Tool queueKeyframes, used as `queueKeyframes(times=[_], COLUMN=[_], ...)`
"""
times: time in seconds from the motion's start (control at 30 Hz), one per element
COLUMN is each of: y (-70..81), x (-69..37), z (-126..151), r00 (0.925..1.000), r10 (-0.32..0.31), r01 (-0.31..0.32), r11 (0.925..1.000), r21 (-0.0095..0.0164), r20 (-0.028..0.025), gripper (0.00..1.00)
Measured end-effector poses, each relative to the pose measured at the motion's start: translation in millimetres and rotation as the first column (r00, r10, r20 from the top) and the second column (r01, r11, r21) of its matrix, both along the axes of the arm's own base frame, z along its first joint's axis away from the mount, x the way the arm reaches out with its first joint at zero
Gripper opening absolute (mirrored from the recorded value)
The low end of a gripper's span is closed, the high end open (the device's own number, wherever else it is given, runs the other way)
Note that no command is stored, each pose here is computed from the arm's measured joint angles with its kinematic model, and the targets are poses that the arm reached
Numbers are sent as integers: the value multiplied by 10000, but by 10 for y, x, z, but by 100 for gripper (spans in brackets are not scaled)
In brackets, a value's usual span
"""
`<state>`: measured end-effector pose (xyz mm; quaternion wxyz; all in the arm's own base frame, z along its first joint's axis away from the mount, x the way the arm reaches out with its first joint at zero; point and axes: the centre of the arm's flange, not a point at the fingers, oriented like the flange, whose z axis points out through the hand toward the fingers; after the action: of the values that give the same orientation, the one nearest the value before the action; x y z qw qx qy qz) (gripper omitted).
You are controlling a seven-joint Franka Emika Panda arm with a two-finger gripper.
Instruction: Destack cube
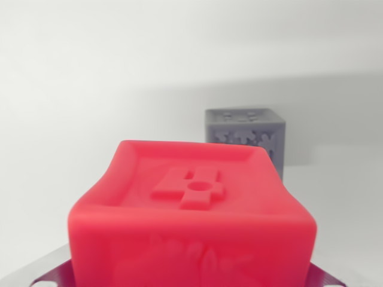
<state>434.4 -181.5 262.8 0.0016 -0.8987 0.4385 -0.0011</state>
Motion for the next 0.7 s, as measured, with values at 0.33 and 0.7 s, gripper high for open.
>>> queueKeyframes(times=[0.33,0.7], y=[161,345], x=[84,178], z=[-2,-2], r00=[9998,9991], r10=[-200,-422], r01=[200,422], r11=[9998,9991], r21=[-1,-2], r20=[0,0], gripper=[0,0])
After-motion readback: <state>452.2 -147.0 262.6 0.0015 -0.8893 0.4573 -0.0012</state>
